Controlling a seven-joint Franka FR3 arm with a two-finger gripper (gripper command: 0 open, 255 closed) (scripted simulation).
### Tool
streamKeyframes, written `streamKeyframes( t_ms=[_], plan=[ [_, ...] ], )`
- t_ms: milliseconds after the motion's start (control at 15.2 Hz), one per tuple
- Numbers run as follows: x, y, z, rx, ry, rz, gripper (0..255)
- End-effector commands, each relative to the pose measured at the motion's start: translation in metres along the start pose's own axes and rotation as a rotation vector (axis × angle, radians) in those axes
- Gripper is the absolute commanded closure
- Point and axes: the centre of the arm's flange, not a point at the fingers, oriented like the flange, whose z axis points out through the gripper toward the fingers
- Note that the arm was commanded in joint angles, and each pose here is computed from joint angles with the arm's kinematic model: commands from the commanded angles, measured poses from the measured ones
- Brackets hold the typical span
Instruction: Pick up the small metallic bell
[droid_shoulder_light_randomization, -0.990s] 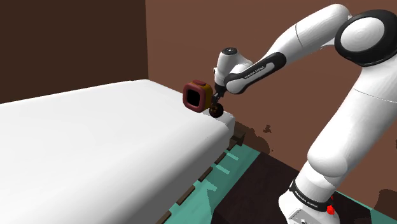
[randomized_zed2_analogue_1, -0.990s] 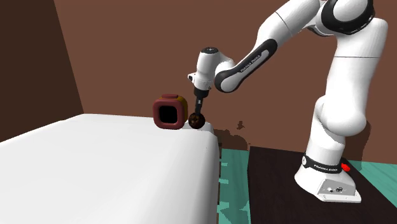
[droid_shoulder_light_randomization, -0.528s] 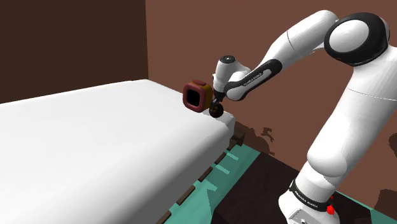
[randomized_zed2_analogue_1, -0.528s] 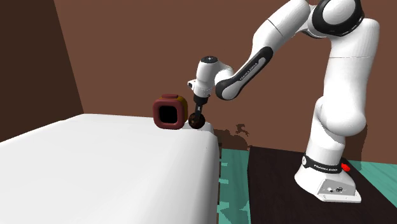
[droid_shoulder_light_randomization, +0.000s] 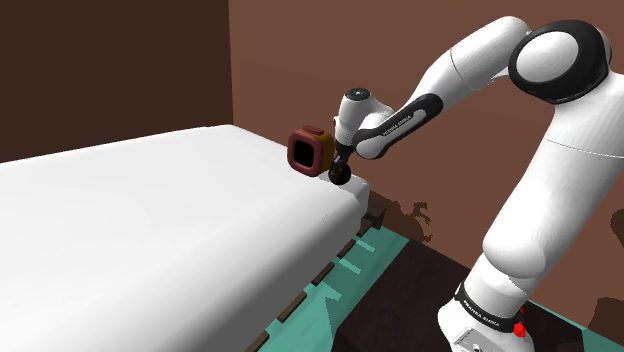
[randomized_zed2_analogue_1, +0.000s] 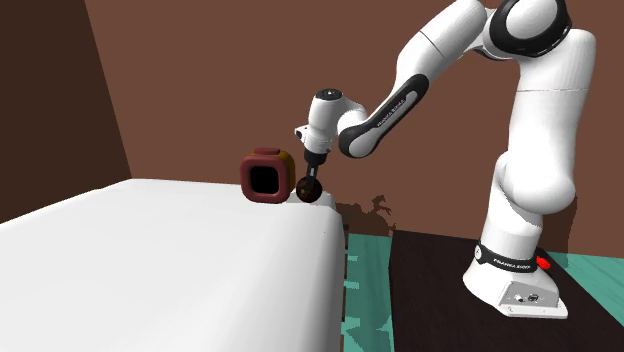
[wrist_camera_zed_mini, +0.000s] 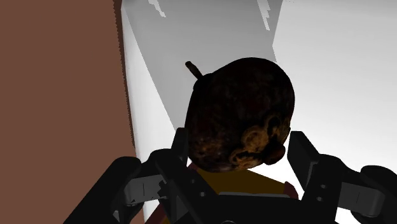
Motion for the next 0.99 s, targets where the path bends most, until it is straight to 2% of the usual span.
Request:
streamKeyframes(
  t_ms=[0, 132, 924],
  plan=[
    [-0.001, 0.0, 0.001, 0.001, -0.002, 0.0, 255],
    [-0.001, 0.0, 0.001, 0.001, -0.002, 0.0, 255],
    [0.011, 0.025, -0.056, 0.001, -0.002, 0.0, 255]
  ],
)
